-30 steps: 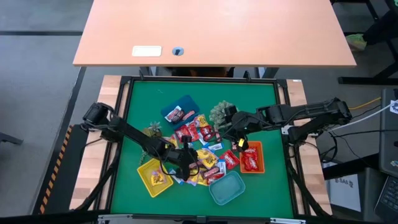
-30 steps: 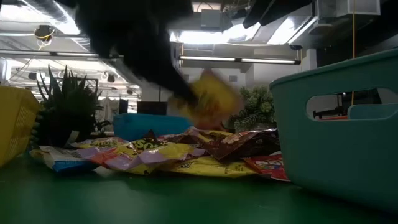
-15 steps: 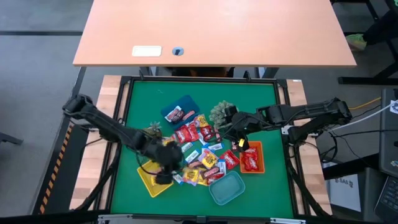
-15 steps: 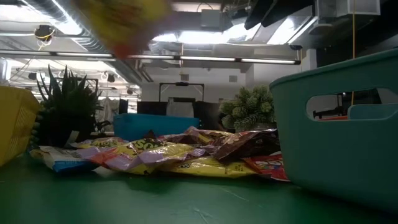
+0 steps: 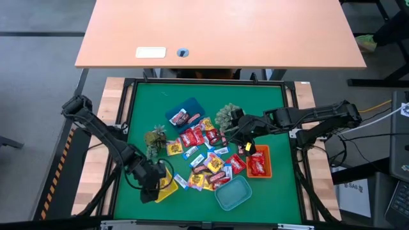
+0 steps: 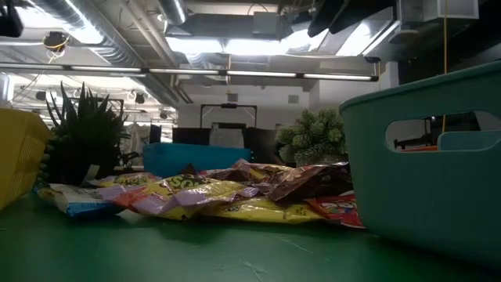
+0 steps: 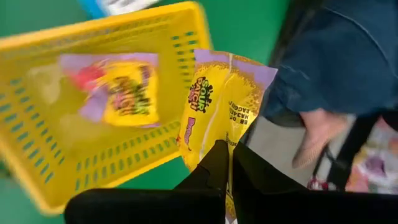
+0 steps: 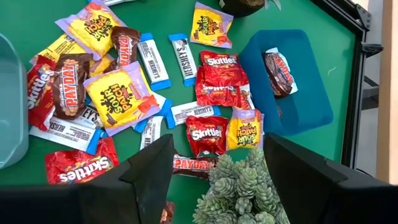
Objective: Sort candy
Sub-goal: Put the yellow candy into the yellow bin, then put the brown chocolate into the blue bin, then put the white-blue chocolate into the light blue bin
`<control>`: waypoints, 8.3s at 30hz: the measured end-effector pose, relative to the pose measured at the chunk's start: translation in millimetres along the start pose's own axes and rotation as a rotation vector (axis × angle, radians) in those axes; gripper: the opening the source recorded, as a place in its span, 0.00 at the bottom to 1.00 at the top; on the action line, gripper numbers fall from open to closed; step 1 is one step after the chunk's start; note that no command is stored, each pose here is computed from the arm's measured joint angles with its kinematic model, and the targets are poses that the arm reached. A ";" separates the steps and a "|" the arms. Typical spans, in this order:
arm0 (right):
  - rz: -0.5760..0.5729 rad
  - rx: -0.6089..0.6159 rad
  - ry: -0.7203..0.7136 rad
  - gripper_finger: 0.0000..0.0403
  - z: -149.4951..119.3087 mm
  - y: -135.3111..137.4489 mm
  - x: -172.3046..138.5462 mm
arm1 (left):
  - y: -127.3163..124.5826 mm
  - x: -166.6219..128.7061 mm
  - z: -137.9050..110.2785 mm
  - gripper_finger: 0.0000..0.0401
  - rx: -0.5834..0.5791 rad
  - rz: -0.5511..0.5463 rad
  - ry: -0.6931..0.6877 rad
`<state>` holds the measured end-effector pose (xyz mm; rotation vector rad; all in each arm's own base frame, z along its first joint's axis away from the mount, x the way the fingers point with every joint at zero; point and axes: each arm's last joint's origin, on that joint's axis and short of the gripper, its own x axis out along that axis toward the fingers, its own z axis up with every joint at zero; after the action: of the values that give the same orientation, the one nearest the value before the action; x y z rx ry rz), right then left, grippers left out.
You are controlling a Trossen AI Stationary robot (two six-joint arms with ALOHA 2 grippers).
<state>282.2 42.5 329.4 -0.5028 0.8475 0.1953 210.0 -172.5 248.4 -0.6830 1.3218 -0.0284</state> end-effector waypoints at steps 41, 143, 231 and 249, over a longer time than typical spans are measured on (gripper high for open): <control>0.018 -0.006 0.041 0.62 -4.0 1.6 -0.1 | -4.2 4.7 40.1 0.44 0.009 0.230 -0.806; 0.107 -0.004 0.004 0.62 -2.9 4.2 -0.2 | 69.2 23.7 143.9 0.24 -0.018 0.384 -0.668; 0.352 0.102 0.283 0.62 -36.7 3.6 176.5 | 51.4 -17.3 114.7 0.37 0.244 0.352 -0.626; 0.431 0.134 0.318 0.62 -48.9 7.0 198.0 | 48.7 -16.3 112.3 0.37 0.253 0.362 -0.636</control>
<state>376.3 18.0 150.0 -0.2213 1.2685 0.4591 288.5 -77.2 249.0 -0.1960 0.7892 0.2895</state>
